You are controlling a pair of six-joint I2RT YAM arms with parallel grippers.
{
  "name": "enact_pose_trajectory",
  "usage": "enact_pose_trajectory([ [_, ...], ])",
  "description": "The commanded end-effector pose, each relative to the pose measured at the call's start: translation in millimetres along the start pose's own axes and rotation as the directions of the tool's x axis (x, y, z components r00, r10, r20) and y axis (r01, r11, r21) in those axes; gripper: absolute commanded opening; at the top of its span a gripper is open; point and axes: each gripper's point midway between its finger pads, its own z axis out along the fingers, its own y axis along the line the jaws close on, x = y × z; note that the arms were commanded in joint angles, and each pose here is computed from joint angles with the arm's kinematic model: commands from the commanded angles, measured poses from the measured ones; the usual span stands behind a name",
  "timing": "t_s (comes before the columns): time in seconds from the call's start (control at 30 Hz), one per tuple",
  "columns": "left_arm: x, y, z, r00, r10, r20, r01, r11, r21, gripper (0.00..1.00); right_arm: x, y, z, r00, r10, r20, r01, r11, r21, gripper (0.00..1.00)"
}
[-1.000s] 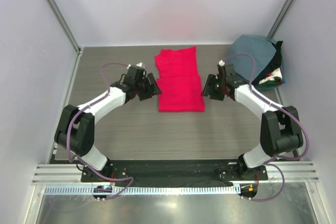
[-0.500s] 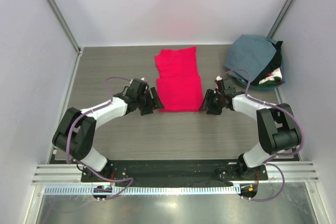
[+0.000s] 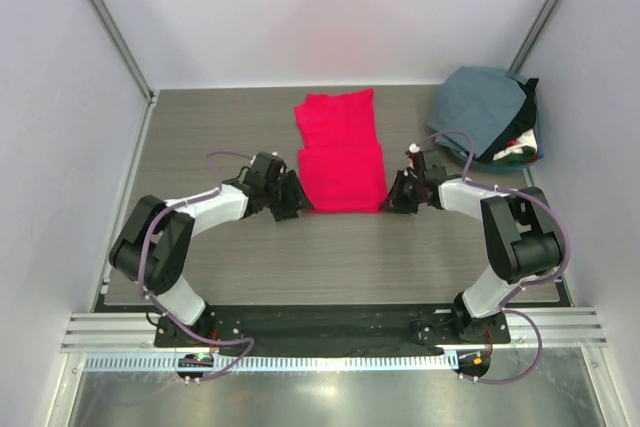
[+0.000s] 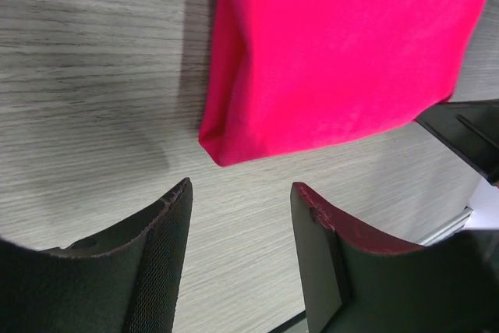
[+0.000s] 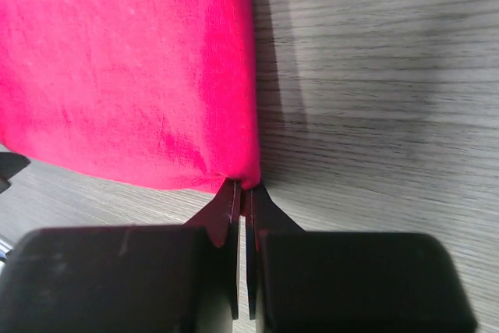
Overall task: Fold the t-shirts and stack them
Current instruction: Fold the tshirt
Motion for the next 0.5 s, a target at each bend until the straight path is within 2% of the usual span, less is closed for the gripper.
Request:
enact_pose_trajectory([
  [0.0,-2,-6,6,1.0,-0.01,0.002,0.01,0.999,0.034,0.54,-5,3,1,0.999,-0.018,0.037,0.019,1.0,-0.018,0.01],
  [0.17,-4,1,18,0.999,-0.03,0.015,0.03,0.999,0.014,0.52,-3,3,0,0.999,-0.021,0.038,0.022,0.999,-0.026,0.01],
  [0.47,-10,12,34,0.997,-0.053,0.049,0.054,0.998,-0.032,0.34,-3,6,-5,0.999,-0.023,0.045,0.025,0.999,-0.036,0.01],
])
